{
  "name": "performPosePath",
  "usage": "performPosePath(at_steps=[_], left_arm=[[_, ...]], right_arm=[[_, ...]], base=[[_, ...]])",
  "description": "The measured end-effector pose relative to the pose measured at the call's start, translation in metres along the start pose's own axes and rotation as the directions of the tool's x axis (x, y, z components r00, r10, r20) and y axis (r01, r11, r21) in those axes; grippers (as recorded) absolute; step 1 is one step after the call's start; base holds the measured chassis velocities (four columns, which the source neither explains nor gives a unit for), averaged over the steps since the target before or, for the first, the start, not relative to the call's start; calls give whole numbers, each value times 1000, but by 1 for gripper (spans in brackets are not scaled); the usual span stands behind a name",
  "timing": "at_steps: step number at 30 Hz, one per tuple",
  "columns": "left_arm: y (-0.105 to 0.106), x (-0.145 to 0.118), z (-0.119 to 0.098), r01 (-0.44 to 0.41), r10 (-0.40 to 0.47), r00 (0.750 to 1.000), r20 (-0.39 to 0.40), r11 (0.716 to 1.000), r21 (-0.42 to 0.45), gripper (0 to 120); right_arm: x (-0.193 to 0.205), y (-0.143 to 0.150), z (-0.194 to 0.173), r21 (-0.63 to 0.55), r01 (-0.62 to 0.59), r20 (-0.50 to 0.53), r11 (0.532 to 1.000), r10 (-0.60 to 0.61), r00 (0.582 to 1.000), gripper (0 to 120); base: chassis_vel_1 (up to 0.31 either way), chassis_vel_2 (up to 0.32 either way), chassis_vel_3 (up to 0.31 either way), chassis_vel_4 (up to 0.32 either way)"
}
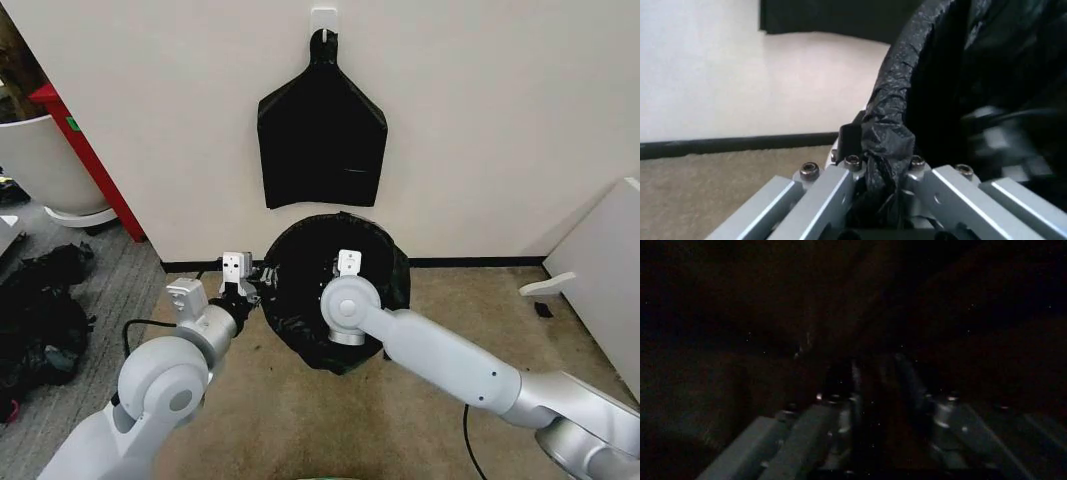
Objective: Place the garbage bag over the trash bin.
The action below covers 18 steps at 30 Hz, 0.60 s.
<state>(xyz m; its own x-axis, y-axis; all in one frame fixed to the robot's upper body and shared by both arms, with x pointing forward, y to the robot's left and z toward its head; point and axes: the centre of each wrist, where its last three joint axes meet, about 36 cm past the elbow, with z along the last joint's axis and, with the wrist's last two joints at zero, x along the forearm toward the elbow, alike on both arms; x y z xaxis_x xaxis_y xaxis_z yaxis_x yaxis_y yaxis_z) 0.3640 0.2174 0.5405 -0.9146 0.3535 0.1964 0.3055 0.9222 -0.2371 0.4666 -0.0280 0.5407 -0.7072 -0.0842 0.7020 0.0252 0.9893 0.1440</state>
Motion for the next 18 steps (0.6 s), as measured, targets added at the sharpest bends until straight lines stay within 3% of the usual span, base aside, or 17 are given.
performPosePath(at_steps=[13,17,18], left_arm=[[25,-24,25,82,-82,995,-54,997,-4,1],[33,-31,29,104,-104,993,-57,995,4,1],[34,-32,29,109,-108,993,-54,994,9,1]], right_arm=[[80,-9,-10,16,163,51,986,-164,985,66],[120,-27,-15,53,260,101,964,-265,959,81],[135,-39,-18,80,316,143,945,-325,935,86]], base=[[0,0,0,0],[0,0,0,0],[0,0,0,0]])
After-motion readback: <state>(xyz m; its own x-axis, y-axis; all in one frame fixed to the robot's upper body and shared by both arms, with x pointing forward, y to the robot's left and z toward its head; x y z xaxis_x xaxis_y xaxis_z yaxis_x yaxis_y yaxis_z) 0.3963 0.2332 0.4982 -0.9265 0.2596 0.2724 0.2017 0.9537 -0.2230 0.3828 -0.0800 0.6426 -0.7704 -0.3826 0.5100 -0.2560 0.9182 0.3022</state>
